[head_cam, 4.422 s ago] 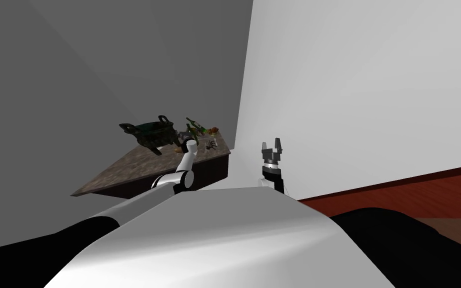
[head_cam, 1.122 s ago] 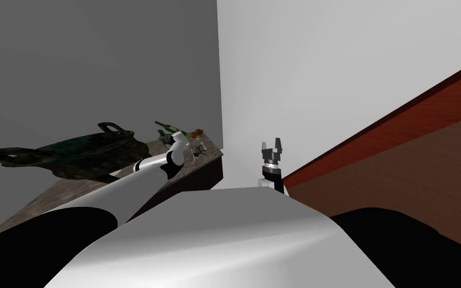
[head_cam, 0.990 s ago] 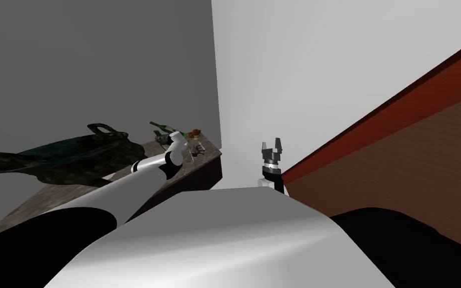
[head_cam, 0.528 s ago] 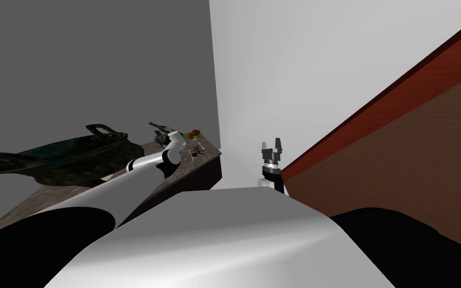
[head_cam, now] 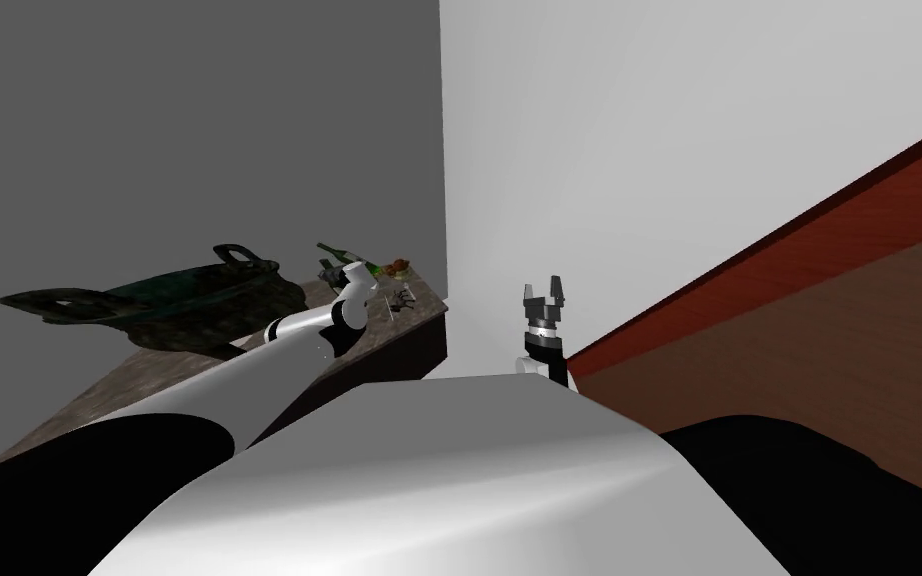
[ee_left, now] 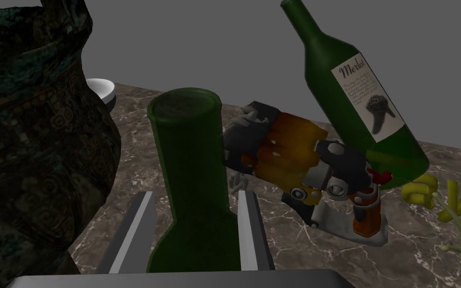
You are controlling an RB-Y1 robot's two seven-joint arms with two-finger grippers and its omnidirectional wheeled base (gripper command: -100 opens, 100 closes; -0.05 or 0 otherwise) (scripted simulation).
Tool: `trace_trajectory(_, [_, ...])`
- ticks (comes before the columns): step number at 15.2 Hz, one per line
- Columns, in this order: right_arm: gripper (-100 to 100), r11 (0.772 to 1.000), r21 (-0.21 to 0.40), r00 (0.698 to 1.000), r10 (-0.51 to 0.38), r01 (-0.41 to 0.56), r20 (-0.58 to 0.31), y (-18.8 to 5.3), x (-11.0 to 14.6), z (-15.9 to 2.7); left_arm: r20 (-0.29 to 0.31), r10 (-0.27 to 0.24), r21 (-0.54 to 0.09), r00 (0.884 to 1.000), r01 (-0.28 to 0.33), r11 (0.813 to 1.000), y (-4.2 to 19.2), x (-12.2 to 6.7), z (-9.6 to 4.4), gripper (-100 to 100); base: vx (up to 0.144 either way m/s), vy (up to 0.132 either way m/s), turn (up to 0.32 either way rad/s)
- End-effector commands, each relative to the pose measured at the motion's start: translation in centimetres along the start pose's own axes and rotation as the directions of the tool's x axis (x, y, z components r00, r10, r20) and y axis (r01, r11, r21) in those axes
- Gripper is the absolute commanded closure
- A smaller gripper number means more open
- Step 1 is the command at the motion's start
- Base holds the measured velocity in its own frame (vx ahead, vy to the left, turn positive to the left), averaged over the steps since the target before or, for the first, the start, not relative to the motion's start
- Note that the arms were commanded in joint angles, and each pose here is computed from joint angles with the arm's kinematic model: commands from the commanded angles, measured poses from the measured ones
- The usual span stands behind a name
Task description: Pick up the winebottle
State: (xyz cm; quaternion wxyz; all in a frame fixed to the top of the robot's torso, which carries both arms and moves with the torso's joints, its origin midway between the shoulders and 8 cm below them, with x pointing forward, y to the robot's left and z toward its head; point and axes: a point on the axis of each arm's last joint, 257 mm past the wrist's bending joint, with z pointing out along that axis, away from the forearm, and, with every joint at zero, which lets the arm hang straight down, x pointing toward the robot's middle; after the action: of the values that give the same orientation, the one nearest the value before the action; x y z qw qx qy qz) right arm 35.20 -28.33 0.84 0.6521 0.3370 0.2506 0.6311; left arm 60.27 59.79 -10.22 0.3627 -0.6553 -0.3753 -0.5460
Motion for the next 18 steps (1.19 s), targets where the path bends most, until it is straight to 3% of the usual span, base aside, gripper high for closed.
trace_trajectory(1, [0,1.000,0.000,1.000,0.000,0.000,0.000,0.0,0.0,0.0,0.010,0.004,-0.005,1.000,-0.004,1.000,0.3,-0.6,-0.1,100,-0.006,0.002,-0.059])
trace_trajectory(2, [0,1.000,0.000,1.000,0.000,0.000,0.000,0.0,0.0,0.0,0.008,0.012,-0.049,1.000,-0.012,0.999,2.5,-0.8,-1.4,100,0.023,-0.005,0.244])
trace_trajectory(4, [0,1.000,0.000,1.000,0.000,0.000,0.000,0.0,0.0,0.0,0.008,0.012,-0.049,1.000,-0.012,0.999,2.5,-0.8,-1.4,100,0.039,-0.034,0.245])
trace_trajectory(5, [0,1.000,0.000,1.000,0.000,0.000,0.000,0.0,0.0,0.0,0.006,0.020,-0.094,1.000,-0.019,0.995,4.7,-1.0,-2.7,100,0.064,-0.047,0.314])
trace_trajectory(7, [0,1.000,0.000,1.000,0.000,0.000,0.000,0.0,0.0,0.0,0.034,0.036,-0.097,0.999,-0.032,0.995,4.8,-2.8,-2.8,100,0.066,-0.045,0.202])
trace_trajectory(8, [0,1.000,0.000,1.000,0.000,0.000,0.000,0.0,0.0,0.0,0.003,0.026,-0.138,1.000,-0.026,0.990,6.8,-1.1,-4.1,100,0.056,-0.034,0.278])
trace_trajectory(9, [0,1.000,0.000,1.000,0.000,0.000,0.000,0.0,0.0,0.0,-0.001,0.033,-0.182,0.999,-0.032,0.983,9.0,-1.2,-5.6,100,0.088,-0.055,0.435])
trace_trajectory(10, [0,1.000,0.000,1.000,0.000,0.000,0.000,0.0,0.0,0.0,-0.001,0.033,-0.182,0.999,-0.032,0.983,9.0,-1.2,-5.6,100,0.099,-0.079,0.396])
trace_trajectory(11, [0,1.000,0.000,1.000,0.000,0.000,0.000,0.0,0.0,0.0,-0.006,0.038,-0.226,0.999,-0.039,0.973,11.0,-1.3,-7.2,100,0.098,-0.103,0.449])
trace_trajectory(13, [0,1.000,0.000,1.000,0.000,0.000,0.000,0.0,0.0,0.0,-0.006,0.038,-0.226,0.999,-0.039,0.973,11.0,-1.3,-7.2,100,0.061,-0.081,0.280])
trace_trajectory(15, [0,1.000,0.000,1.000,0.000,0.000,0.000,0.0,0.0,0.0,-0.017,0.048,-0.313,0.999,-0.051,0.949,15.0,-1.4,-10.6,100,0.055,-0.065,0.339])
trace_trajectory(17, [0,1.000,0.000,1.000,0.000,0.000,0.000,0.0,0.0,0.0,0.027,0.070,-0.319,0.997,-0.058,0.946,15.1,-4.2,-10.8,100,0.073,-0.070,0.323])
trace_trajectory(18, [0,1.000,0.000,1.000,0.000,0.000,0.000,0.0,0.0,0.0,0.029,0.077,-0.320,0.997,-0.063,0.945,15.1,-4.5,-10.8,100,0.039,-0.028,0.046])
